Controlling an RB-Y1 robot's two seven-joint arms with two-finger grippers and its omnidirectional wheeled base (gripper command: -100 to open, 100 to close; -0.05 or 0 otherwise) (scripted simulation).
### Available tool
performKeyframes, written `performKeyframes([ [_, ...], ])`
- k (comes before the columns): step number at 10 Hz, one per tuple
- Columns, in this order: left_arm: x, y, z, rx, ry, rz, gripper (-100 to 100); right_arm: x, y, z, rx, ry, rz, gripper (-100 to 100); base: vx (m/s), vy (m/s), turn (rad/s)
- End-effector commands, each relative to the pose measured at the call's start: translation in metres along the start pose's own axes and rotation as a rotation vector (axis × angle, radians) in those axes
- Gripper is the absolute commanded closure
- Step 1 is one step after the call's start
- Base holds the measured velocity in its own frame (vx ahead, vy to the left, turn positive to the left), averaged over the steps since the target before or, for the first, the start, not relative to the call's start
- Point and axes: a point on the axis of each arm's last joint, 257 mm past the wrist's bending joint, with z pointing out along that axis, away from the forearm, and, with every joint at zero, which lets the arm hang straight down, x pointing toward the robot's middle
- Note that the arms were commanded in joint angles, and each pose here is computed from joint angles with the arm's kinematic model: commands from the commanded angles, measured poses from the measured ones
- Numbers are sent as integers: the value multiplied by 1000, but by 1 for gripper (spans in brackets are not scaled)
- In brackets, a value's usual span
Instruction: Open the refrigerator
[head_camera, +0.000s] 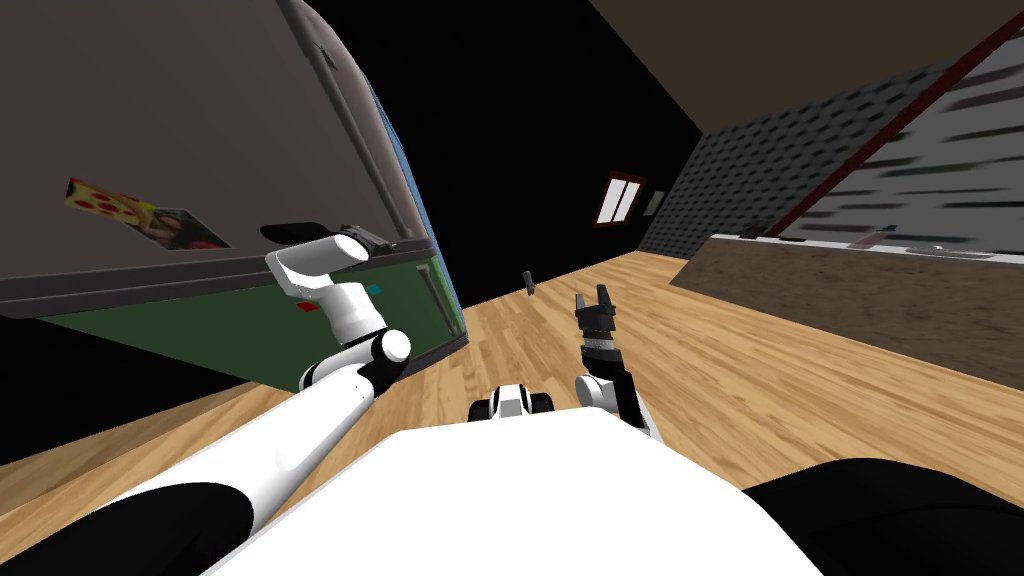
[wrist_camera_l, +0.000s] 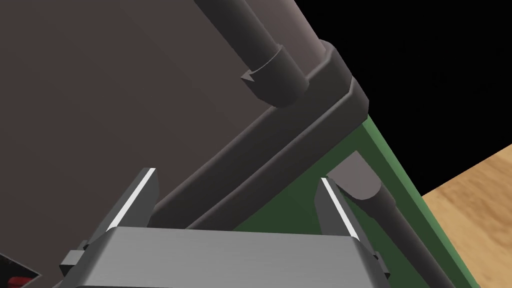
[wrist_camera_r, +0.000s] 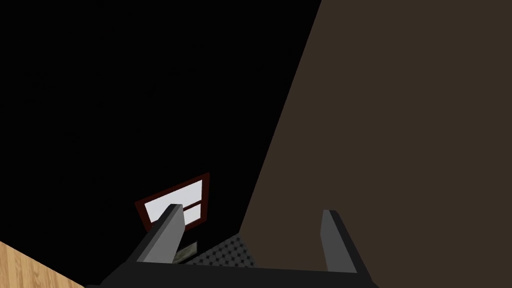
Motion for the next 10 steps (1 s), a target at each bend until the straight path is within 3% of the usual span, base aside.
performKeyframes([
  [1, 2, 0, 0, -23, -16, 1, -100, 0, 0, 0, 0, 0, 0, 0, 195, 36, -58],
  [5, 3, 1, 1, -58, -43, 5, -100, 0, 0, 0, 0, 0, 0, 0, 190, 67, -56],
  [8, 3, 0, 0, -53, -41, 3, -100, 0, 0, 0, 0, 0, 0, 0, 84, 39, -14],
  [9, 3, -1, 0, -53, -41, 2, 100, 0, 0, 0, 0, 0, 0, 0, 11, 6, 9],
  [10, 14, 9, -1, -75, -18, 1, 100, 0, 0, 0, 0, 0, 0, 0, -158, 53, -14],
])
